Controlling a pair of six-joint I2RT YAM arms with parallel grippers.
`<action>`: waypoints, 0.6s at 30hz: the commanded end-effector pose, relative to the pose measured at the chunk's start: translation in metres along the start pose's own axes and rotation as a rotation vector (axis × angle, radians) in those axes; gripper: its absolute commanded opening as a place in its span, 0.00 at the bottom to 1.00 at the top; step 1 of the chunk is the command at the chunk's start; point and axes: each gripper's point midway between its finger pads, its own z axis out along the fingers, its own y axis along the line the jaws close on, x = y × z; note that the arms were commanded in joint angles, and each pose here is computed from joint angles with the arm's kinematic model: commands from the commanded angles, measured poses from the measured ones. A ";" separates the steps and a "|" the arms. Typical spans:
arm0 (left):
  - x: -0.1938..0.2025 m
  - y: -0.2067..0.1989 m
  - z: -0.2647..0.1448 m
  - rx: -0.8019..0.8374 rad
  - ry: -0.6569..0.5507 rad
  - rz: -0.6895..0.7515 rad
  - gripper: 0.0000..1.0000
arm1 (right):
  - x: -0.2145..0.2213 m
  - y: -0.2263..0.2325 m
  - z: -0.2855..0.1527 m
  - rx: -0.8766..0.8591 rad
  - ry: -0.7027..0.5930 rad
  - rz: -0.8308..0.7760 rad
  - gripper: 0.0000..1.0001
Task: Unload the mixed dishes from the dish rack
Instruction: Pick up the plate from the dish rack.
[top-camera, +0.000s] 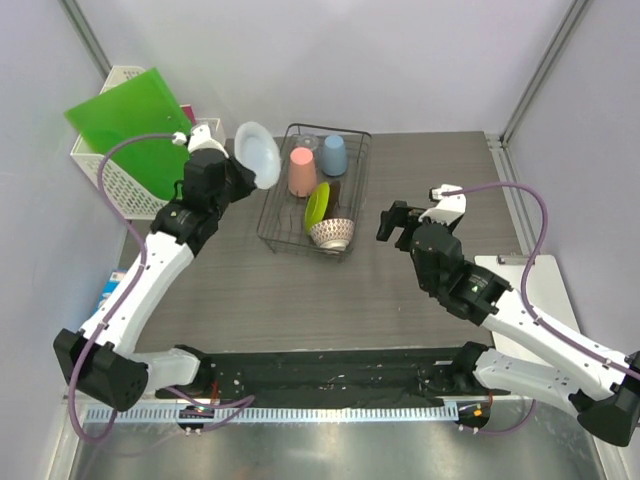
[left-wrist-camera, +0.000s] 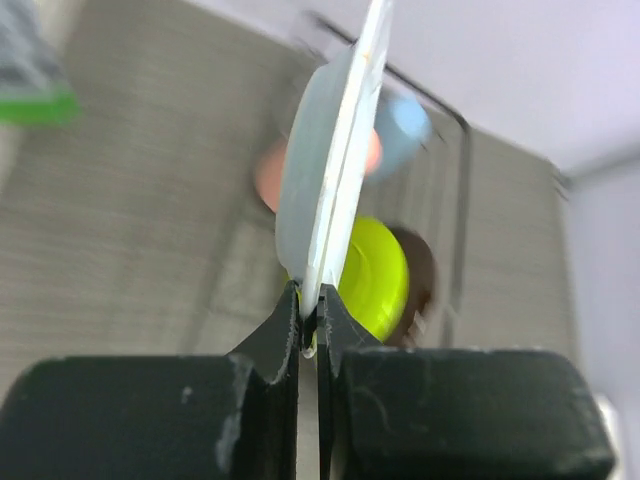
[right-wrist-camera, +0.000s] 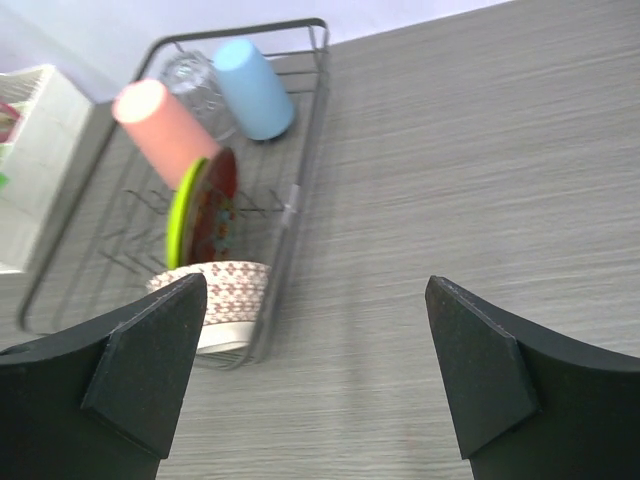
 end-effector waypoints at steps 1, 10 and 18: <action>0.047 -0.082 -0.054 0.480 0.290 -0.158 0.00 | -0.018 0.026 -0.007 -0.111 -0.003 0.102 0.95; 0.058 -0.108 -0.106 0.779 0.361 -0.264 0.00 | -0.020 0.067 -0.014 -0.312 0.024 0.204 0.91; 0.057 -0.119 -0.129 0.927 0.369 -0.352 0.00 | -0.014 0.089 -0.011 -0.383 0.060 0.224 0.91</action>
